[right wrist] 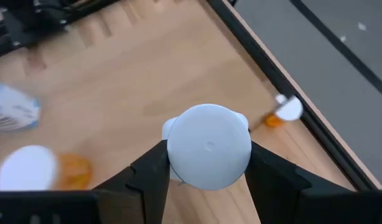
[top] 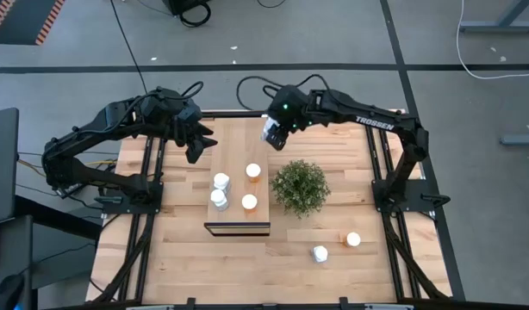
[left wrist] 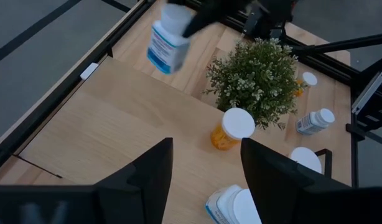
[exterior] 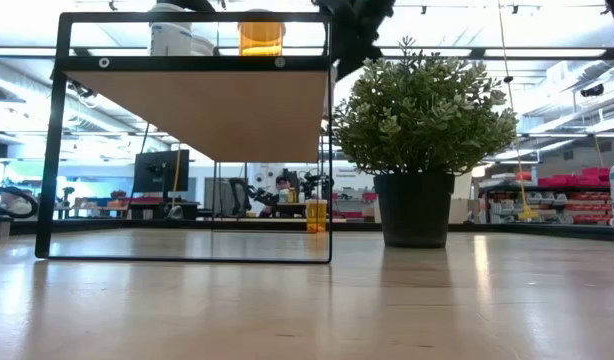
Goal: Pick and place medicine bottles onto shelf by color
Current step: Put the top white pill bottle on the shelf aligned with the other white pill bottles
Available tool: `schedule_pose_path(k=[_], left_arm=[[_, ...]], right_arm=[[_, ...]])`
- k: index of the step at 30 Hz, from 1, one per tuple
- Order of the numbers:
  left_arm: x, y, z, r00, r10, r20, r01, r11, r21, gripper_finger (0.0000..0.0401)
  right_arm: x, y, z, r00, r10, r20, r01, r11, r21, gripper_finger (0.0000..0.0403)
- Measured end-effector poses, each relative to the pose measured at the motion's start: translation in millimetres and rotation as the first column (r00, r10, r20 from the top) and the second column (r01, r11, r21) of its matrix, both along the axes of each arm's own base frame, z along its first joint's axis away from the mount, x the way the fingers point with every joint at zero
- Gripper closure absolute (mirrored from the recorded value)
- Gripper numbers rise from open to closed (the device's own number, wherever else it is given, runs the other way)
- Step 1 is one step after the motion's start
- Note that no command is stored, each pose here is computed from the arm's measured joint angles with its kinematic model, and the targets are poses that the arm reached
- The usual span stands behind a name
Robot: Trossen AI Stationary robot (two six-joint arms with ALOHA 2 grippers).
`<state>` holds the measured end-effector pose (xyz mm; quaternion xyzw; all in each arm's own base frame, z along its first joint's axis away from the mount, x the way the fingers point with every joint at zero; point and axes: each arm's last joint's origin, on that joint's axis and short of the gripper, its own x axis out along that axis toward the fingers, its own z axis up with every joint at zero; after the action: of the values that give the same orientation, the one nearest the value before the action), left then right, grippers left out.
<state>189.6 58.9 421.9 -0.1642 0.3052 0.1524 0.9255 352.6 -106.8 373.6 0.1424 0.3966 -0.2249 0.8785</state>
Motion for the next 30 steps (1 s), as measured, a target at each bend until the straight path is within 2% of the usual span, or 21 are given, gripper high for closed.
schedule_pose_path(k=[5,9,13,21,30], left_arm=[[0.0,0.0,0.1,1.000,0.000,0.001,0.000,1.000,0.000,0.0207],[0.1,0.0,0.1,1.000,0.006,0.003,-0.006,1.000,-0.007,0.0210],[0.1,0.0,0.2,1.000,0.014,0.006,-0.014,1.000,-0.017,0.0207],[0.6,0.2,1.1,0.999,0.031,0.022,-0.030,0.999,-0.035,0.0215],[1.1,0.2,1.7,0.999,0.028,0.031,-0.027,0.999,-0.038,0.0210]], right_arm=[[9.3,23.6,2.0,0.999,0.038,0.034,-0.037,0.999,-0.026,0.0210],[17.6,30.0,0.7,0.995,0.040,0.096,-0.036,0.998,-0.046,0.0210],[24.2,27.0,-4.2,0.994,0.041,0.098,-0.035,0.997,-0.063,0.0210],[48.1,11.6,-43.9,0.997,0.071,-0.004,-0.072,0.996,-0.045,0.0209],[52.1,11.5,-45.9,0.997,0.072,0.015,-0.071,0.997,-0.039,0.0193]])
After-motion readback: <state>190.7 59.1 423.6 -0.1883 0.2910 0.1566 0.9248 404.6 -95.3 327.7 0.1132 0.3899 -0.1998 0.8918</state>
